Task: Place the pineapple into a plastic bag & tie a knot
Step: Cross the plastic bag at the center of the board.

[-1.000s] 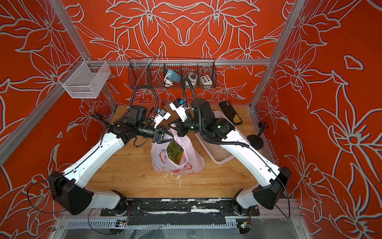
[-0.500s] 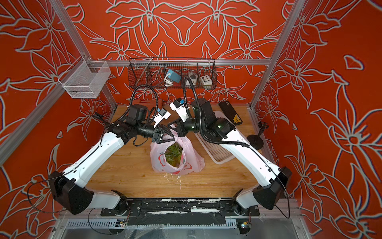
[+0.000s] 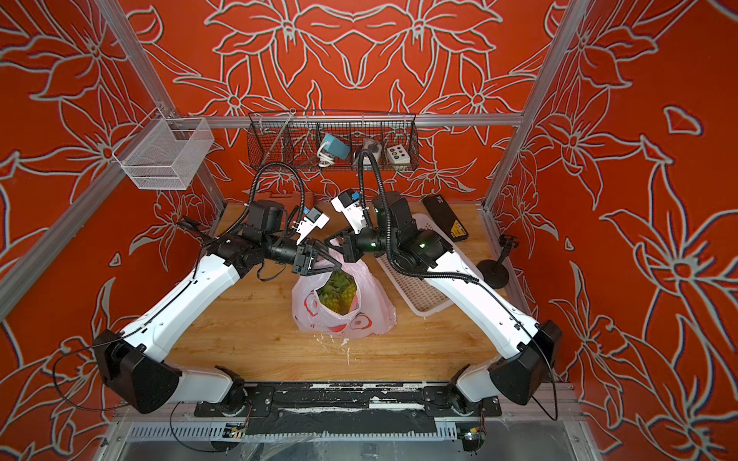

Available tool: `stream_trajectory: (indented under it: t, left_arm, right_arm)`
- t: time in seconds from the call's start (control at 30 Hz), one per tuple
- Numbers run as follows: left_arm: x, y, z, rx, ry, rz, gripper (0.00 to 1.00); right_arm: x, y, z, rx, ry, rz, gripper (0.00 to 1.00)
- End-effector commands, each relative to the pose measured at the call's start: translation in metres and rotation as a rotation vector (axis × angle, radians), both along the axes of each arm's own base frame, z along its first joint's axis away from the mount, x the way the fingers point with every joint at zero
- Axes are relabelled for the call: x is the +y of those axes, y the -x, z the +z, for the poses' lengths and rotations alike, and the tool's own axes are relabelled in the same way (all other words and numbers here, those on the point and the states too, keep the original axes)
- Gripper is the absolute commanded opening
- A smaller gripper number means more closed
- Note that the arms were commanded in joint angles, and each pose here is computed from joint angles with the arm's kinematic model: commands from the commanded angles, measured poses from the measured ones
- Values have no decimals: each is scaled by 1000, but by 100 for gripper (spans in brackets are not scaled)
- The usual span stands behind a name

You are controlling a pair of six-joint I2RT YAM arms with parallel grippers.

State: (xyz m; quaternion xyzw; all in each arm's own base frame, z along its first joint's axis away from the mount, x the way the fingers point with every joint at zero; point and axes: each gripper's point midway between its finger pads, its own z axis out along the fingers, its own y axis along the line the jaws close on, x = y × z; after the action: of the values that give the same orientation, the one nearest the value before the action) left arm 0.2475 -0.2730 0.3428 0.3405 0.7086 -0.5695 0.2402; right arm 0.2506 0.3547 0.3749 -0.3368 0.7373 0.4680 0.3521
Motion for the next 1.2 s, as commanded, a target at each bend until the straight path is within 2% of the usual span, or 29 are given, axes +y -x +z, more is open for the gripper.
stream_trajectory:
  t: [0.0, 0.17, 0.33, 0.43, 0.6, 0.63, 0.67, 0.77, 0.8, 0.97, 1.17]
  left_arm:
    - [-3, -6, -3, -11, 3, 15, 56]
    - [-4, -16, -4, -26, 5, 64, 52]
    - [-4, -21, -3, -36, 16, 98, 42]
    - [-4, -22, -2, -37, 22, 108, 30]
    - [-3, -23, -4, -31, 20, 118, 4]
    - [-3, -23, -5, -30, 19, 118, 0]
    - [-3, -23, -5, -31, 18, 119, 0]
    - [-2, -22, -6, -44, 15, 122, 0]
    - [-2, -22, -5, -52, 15, 123, 0]
    - [0, -17, -1, -92, 22, 115, 0]
    - [1, -12, 6, -138, 45, 104, 0]
  right_arm:
    - [6, 10, 24, 11, -100, 19, 0]
    - [14, 7, 21, 89, -152, 6, 0]
    - [16, 6, 20, 137, -190, -4, 0]
    - [16, 6, 17, 144, -188, -10, 0]
    - [13, 8, 15, 140, -168, -10, 0]
    - [12, 9, 16, 132, -158, -11, 5]
    - [9, 9, 18, 118, -147, -17, 15]
    - [-10, 5, 24, 81, -108, -70, 53]
    - [-20, 3, 26, 73, -97, -97, 59]
    - [-72, -6, 25, 79, -69, -210, 80]
    - [-79, 1, -11, 175, -32, -170, 82]
